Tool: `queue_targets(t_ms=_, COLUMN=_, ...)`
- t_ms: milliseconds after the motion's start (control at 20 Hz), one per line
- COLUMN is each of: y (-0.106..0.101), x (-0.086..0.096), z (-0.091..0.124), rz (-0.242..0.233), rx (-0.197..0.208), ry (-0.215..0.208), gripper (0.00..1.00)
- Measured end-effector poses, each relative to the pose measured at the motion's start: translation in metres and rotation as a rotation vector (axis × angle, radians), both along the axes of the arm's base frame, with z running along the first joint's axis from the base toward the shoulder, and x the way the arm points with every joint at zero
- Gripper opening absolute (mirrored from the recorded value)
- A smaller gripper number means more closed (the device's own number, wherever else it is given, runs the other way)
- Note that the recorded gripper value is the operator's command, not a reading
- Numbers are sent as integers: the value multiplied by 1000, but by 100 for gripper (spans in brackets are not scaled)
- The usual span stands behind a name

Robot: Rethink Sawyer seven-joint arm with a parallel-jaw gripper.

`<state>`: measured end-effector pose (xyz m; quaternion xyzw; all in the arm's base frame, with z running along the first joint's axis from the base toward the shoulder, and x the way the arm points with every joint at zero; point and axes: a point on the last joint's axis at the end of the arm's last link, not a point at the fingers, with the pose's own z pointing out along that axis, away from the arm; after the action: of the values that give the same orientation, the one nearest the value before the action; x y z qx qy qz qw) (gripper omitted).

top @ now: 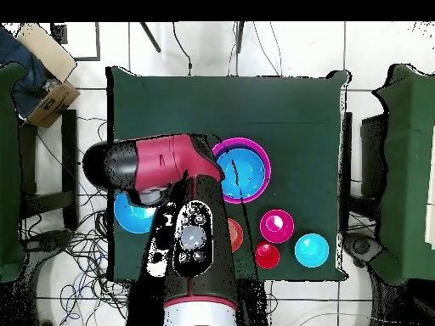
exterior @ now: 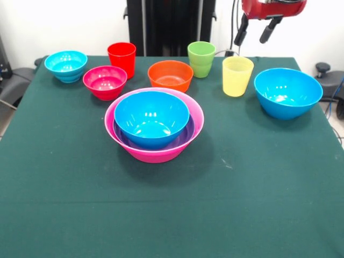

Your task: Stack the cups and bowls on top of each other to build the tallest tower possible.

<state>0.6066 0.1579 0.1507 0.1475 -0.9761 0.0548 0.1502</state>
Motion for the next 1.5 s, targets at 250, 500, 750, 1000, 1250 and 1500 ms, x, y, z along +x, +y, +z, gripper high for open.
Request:
queue_targets(t_ms=250, y=8, x=-5, z=-5, rz=14, rx=-9, ry=10, gripper=100)
queue_targets(t_ms=500, y=17, x=-8, z=-7, rz=31, rx=-20, ry=10, gripper=100)
queue_targets(t_ms=750, y=19, x=-4, z=-2, rz=36, rx=-31, ry=-6, gripper=100)
queue_targets(t_ms=1000, y=19, x=-5, z=-1, rz=37, rx=-39, ry=-9, gripper=100)
queue_targets(t_ms=1250, y=26, x=-8, z=-1, rz=46, rx=-45, ry=-10, gripper=100)
queue_targets(t_ms=1500, y=38, x=-10, z=0, rz=31, rx=-39, ry=-13, gripper=100)
